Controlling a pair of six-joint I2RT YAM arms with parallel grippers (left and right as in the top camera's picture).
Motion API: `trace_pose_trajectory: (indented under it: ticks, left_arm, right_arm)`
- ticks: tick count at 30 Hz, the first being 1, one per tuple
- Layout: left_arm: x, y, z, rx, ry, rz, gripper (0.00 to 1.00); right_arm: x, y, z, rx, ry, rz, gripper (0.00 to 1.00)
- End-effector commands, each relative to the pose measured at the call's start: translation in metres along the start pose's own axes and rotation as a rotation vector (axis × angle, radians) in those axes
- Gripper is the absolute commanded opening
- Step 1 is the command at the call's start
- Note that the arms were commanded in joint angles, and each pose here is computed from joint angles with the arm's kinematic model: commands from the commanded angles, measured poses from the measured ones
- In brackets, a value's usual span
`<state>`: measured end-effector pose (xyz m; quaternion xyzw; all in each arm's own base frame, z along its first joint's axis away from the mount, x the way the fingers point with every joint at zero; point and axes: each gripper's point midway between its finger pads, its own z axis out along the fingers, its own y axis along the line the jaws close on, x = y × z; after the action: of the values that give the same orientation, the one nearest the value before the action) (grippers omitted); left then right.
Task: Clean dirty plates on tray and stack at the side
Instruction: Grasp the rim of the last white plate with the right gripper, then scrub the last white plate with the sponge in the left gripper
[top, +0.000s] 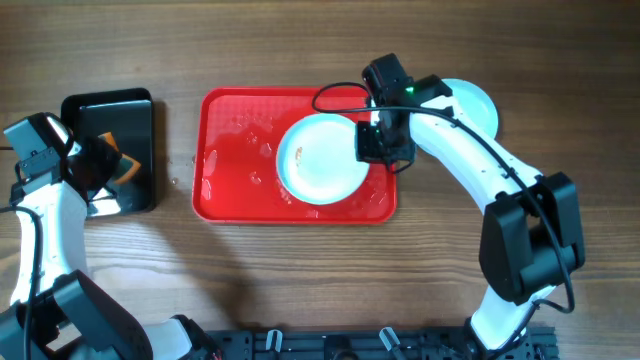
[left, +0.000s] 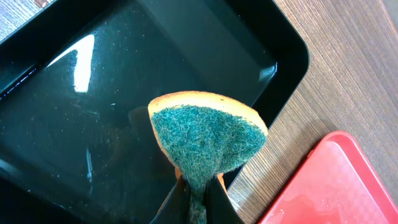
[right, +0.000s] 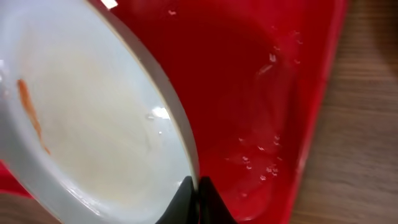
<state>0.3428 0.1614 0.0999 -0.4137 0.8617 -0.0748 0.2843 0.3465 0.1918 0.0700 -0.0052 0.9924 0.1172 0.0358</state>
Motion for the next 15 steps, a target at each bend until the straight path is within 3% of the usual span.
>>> trace_pose_trajectory:
  ticks: [1,6,15]
  left_arm:
    - [0.001,-0.003,0.002,0.014,0.007,-0.007,0.04]
    - [0.001,-0.023,0.000,0.122,0.021,0.000,0.04]
    - [0.002,-0.110,-0.053,0.617,0.048,0.106,0.04]
  right_arm:
    - [0.001,0.030,0.010,-0.064,0.005,0.000,0.04]
    - [0.003,0.045,0.032,-0.064,0.009,-0.004,0.05]
    - [0.007,0.032,0.078,0.021,0.056,-0.039,0.04]
